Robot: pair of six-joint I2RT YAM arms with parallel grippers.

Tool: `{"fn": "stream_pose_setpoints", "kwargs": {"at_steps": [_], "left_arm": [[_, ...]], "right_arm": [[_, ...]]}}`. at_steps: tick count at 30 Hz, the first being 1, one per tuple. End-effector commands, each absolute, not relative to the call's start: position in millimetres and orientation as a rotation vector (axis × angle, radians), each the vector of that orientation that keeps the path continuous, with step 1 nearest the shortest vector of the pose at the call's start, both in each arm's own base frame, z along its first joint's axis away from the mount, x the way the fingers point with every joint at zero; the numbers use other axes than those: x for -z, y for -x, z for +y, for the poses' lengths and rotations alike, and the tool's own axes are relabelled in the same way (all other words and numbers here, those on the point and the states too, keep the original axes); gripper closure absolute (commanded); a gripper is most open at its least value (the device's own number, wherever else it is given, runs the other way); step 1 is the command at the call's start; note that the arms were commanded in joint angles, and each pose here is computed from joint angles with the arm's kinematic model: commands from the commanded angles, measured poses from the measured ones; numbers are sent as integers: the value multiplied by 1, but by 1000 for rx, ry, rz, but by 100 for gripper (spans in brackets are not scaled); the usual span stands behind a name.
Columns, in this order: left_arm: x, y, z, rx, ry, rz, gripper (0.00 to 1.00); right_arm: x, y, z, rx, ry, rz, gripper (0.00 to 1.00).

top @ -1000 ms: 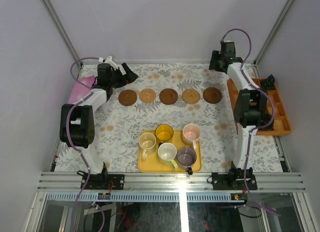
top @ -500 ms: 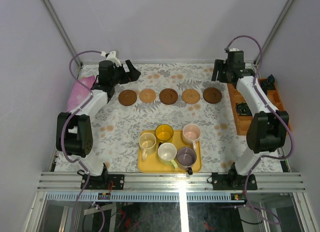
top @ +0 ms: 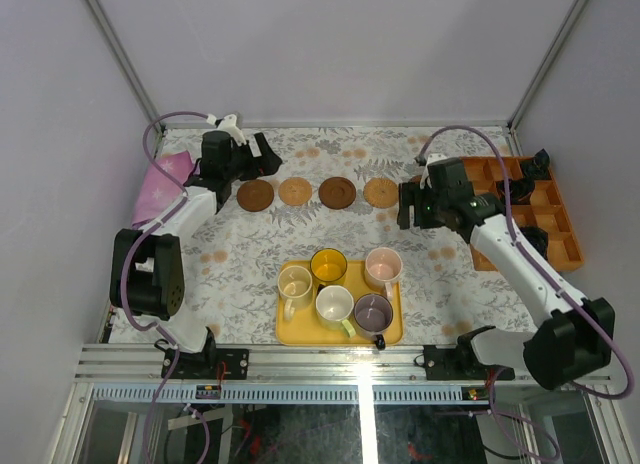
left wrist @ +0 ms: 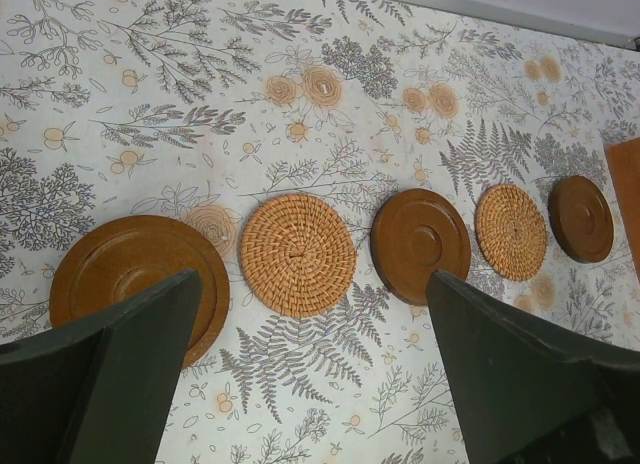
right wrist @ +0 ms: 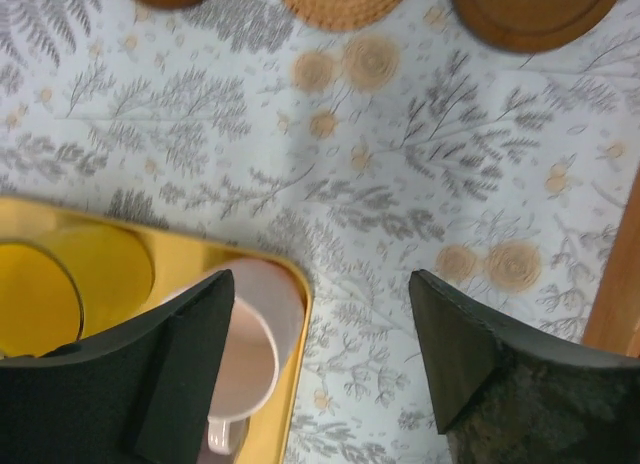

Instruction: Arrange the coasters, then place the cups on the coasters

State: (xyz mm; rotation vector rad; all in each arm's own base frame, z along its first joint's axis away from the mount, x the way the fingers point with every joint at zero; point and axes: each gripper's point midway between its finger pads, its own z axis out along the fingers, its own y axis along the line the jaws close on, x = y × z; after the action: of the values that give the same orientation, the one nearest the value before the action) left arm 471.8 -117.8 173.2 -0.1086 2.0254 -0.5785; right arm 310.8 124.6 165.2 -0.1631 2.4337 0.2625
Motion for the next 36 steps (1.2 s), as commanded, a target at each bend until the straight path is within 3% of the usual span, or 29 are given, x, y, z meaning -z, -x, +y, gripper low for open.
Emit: {"fn": "stream_pose_setpoints", "kwargs": {"at_steps": [1,7,36], "left_arm": [[-178,-472,-114,549,86,2007,5],[-172,-470,-115,560,102,2018,5],[-156,-444,-119,575,121,2051,5]], "right_arm": [[-156,-265,141,-377,219,2480,18],[-145,-218,151,-460,274,2529,12],[-81,-159,174,-466,444,2758,22]]}}
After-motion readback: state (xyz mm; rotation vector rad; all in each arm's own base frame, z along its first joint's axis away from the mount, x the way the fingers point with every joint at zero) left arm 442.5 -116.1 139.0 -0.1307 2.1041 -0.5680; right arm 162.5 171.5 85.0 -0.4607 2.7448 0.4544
